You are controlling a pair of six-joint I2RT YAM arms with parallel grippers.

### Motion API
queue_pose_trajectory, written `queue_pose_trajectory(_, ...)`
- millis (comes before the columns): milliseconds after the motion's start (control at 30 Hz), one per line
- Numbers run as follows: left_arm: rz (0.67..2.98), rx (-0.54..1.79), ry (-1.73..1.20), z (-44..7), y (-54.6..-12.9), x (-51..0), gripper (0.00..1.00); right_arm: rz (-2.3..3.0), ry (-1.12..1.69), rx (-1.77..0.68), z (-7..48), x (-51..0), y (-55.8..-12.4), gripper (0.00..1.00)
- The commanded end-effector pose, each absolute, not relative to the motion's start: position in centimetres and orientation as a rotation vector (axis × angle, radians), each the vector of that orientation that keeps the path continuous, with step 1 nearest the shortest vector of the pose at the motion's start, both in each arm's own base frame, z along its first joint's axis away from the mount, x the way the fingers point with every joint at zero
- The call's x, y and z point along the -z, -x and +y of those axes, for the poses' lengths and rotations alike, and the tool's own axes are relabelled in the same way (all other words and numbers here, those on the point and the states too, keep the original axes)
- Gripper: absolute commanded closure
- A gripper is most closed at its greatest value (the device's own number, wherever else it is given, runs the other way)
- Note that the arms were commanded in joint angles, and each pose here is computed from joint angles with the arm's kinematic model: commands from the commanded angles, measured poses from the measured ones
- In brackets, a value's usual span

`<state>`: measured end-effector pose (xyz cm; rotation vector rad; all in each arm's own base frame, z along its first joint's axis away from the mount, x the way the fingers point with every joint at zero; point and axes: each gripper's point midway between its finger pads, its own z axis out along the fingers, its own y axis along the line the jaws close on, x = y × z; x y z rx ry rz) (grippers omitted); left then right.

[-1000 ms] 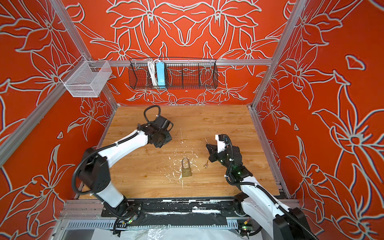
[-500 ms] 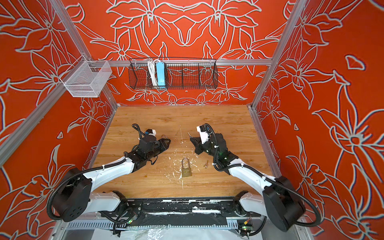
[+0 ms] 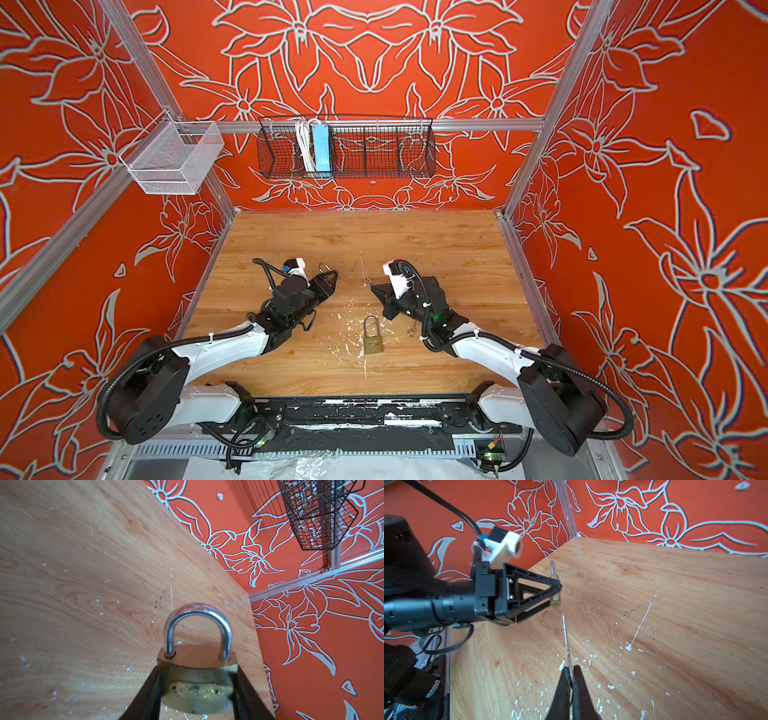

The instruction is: Unlock with the key

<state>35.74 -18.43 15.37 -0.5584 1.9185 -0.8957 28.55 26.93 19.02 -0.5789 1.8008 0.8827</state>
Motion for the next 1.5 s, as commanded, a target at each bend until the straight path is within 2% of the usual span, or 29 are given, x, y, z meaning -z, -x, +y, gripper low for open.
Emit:
queue_pose_trajectory(0,1.778,1.009,0.541,-19.2,-36.2,-18.3,1.0,1.777,0.603,-0.886,27.4,-19.2,-28.3,1.0)
queue_pose_trajectory(500,1.686,1.075,0.615,-17.7,-34.8,-20.5,1.0,1.787,0.78,-0.981,31.8,-17.8,-26.1,1.0)
queue_pose_trajectory(700,1.758,1.208,0.558,-20.5,-34.6,-20.3,1.0,1.82,0.761,-1.027,33.2,-17.0,-26.5,1.0)
queue_pose_trajectory(1167,1.778,1.367,0.546,-22.7,-34.4,-19.6,1.0,1.886,0.733,-0.956,32.9,-15.8,-27.5,1.0)
queue_pose_trajectory(1467,1.78,1.376,0.522,-23.1,-34.1,-20.2,1.0,1.922,0.719,-0.925,32.9,-15.0,-28.1,1.0)
